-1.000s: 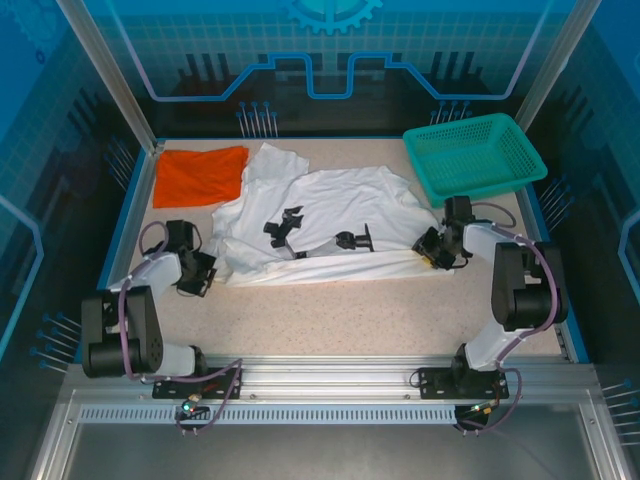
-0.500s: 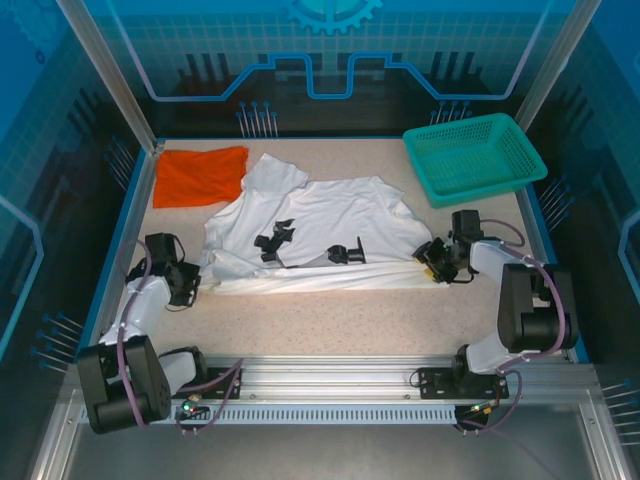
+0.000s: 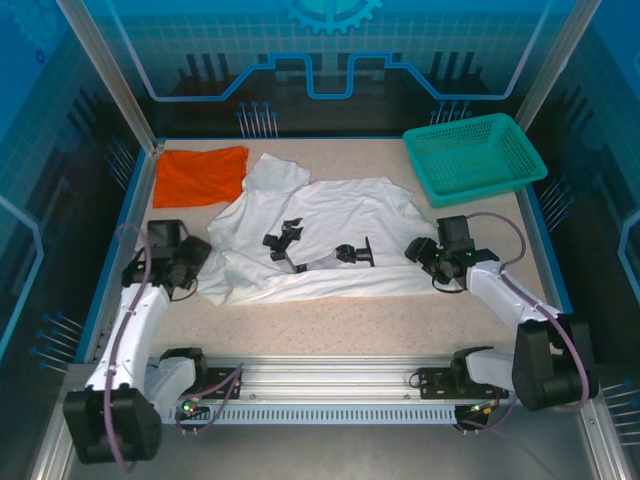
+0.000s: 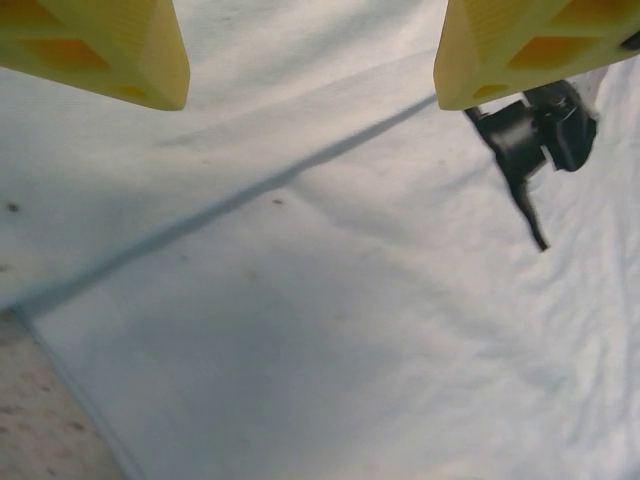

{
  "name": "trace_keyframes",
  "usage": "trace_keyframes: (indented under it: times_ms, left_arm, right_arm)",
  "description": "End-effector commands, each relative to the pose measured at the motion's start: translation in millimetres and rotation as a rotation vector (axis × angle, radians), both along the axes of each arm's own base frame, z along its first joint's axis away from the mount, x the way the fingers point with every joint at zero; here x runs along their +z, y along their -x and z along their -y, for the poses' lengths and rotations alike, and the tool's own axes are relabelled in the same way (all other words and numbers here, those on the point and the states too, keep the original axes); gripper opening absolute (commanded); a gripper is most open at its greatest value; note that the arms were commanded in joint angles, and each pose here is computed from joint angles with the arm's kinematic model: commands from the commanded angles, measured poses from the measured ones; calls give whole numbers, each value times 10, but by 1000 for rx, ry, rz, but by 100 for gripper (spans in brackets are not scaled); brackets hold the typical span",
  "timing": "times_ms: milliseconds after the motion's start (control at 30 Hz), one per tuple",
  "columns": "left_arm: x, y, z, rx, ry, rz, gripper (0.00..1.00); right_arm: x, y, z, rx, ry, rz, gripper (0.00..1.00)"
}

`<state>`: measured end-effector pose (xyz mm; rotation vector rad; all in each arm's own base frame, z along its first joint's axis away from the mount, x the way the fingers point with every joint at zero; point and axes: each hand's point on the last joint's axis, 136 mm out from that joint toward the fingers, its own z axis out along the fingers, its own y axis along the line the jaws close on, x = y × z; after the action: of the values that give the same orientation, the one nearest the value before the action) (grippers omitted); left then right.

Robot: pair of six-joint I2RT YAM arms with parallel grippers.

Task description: Fold and stack the t-shirts

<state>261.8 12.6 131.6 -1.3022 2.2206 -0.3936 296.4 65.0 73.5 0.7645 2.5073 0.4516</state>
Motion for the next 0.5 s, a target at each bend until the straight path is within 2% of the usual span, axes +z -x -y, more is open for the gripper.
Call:
trace_keyframes:
  times_ms: [0,133,233,333,467]
  left_arm:
    - [-90,60,541,-209,28,-80,66]
    - [-261,83,1093,-308,106,-135,66]
    - [-391,75,1382,-306,175,-168,66]
    - [-502,3,1539,-278,203,-193,66]
    - [-614,-99,1490,-195,173,-224,65]
  right_arm:
    - [115,-63,41,20,112,86,67]
    - [205,-73,-49,81,124,136,67]
    - [311,-69,-215,160,66,157,68]
    - [415,-74,-391,258,30,167,68]
    - [382,-65,-492,323,61,147,68]
